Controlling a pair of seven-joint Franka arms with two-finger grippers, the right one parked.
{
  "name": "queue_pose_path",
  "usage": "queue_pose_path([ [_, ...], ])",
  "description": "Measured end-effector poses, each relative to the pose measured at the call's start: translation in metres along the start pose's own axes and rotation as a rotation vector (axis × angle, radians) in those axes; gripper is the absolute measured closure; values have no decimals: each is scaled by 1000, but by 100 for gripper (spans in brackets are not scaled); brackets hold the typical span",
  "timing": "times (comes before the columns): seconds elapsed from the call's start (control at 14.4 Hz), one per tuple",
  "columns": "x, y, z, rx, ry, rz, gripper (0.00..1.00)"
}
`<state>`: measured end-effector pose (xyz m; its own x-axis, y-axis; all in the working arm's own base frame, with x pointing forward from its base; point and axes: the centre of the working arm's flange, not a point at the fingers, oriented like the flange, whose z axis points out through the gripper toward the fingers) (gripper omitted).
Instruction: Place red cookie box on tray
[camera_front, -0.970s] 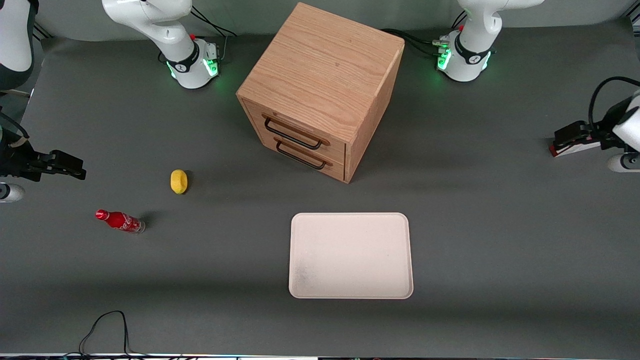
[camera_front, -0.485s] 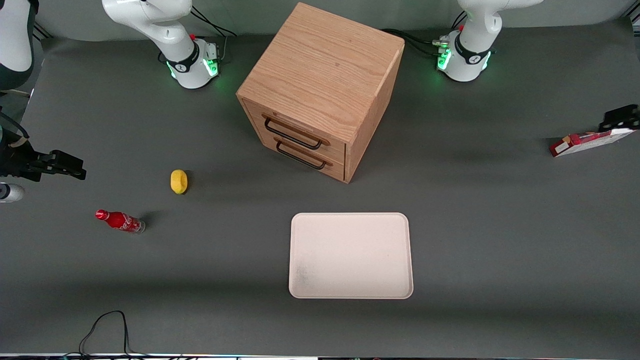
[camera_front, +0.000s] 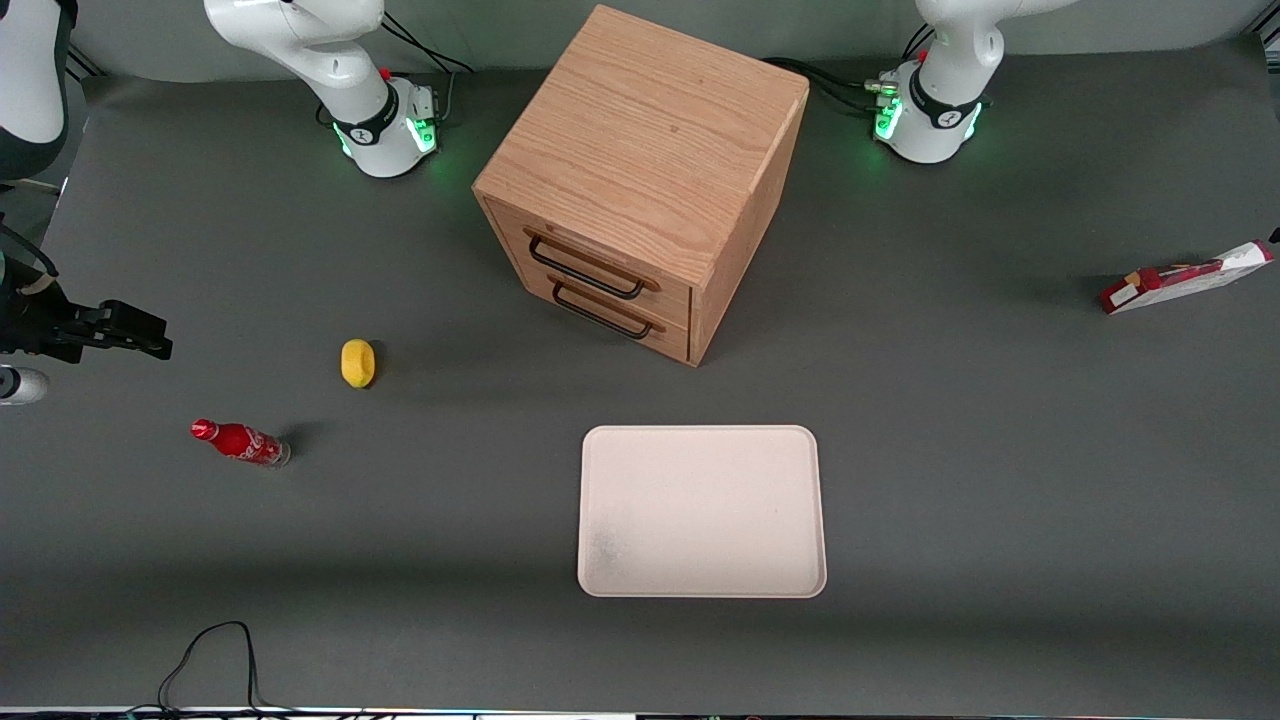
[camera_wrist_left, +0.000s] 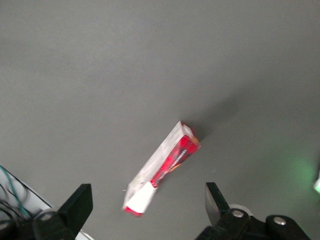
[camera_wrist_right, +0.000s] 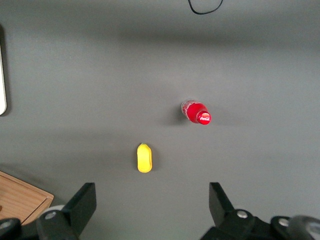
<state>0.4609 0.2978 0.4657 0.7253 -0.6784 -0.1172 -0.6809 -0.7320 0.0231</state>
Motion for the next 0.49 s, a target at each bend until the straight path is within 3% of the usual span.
queue_pose_path([
  [0.28, -38, -1, 60, 46, 16, 279, 0],
  [0.49, -55, 10, 108, 70, 18, 406, 0],
])
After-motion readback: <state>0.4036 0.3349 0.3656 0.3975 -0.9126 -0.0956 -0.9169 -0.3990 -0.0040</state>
